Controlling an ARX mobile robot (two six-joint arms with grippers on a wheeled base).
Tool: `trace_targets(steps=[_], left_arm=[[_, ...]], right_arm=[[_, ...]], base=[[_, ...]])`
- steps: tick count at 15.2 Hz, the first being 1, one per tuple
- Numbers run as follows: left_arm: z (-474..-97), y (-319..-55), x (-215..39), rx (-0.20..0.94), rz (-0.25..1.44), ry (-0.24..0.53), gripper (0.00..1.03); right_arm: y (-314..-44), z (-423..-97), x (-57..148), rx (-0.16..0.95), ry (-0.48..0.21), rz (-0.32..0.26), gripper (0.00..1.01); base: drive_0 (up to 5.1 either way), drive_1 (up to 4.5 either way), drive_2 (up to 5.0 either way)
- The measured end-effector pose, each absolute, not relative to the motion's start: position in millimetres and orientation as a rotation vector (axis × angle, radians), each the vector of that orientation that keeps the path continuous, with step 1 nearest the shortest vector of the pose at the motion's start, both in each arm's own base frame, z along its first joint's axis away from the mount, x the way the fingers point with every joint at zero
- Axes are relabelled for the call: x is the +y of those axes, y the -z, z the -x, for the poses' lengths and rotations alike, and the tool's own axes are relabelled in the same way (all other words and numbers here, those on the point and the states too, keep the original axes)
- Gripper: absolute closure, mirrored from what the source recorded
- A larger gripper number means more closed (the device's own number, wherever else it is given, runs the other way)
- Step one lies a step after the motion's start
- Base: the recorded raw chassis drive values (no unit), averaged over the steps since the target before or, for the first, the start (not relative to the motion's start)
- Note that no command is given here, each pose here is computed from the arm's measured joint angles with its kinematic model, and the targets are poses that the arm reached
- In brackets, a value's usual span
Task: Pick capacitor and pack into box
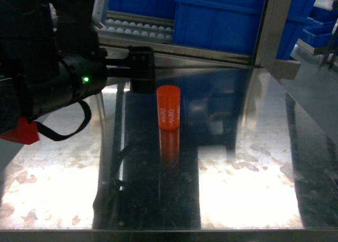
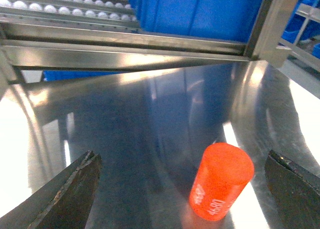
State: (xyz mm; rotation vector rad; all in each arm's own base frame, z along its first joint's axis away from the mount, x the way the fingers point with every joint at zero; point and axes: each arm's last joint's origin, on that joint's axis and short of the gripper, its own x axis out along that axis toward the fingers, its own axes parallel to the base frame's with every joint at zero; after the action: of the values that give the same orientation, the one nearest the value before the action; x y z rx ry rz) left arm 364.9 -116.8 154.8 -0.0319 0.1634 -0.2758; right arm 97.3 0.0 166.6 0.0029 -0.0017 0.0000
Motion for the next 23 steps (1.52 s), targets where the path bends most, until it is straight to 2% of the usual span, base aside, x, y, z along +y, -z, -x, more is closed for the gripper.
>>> trace_targets(steps=[6,9,16,19,20,23], left_arm=[[-401,-147,-146,0.182,0.015,0.375,0.05],[-413,-141,-160,0.202,-0.001,0.397,0.05],[-420,-91,-165,0.330,-0.028,0.405,0.05],[-427,-72,-169,0.346,-0.025,0.413,0.05],[-429,-71,-171,0.348,-0.025,0.419,0.07],[-430,-73,-172,0.344,-0.026,0.416,0.45]], right_arm=[[-167,-97,0,-0.002,0.000,-0.003,0.03],[-167,-97,0,-0.002,0.000,-0.003,0.03],[-167,-97,0,-0.002,0.000,-0.003,0.03],[-167,-97,0,-0.002,0.000,-0.003,0.03],[-167,-97,0,-0.002,0.000,-0.003,0.03],[-167,-97,0,-0.002,0.000,-0.003,0.03]], base=[[0.0,0.00,0.0],[0.0,0.00,0.0],[0.0,0.00,0.0],[0.0,0.00,0.0],[0.0,0.00,0.0],[0.0,0.00,0.0]])
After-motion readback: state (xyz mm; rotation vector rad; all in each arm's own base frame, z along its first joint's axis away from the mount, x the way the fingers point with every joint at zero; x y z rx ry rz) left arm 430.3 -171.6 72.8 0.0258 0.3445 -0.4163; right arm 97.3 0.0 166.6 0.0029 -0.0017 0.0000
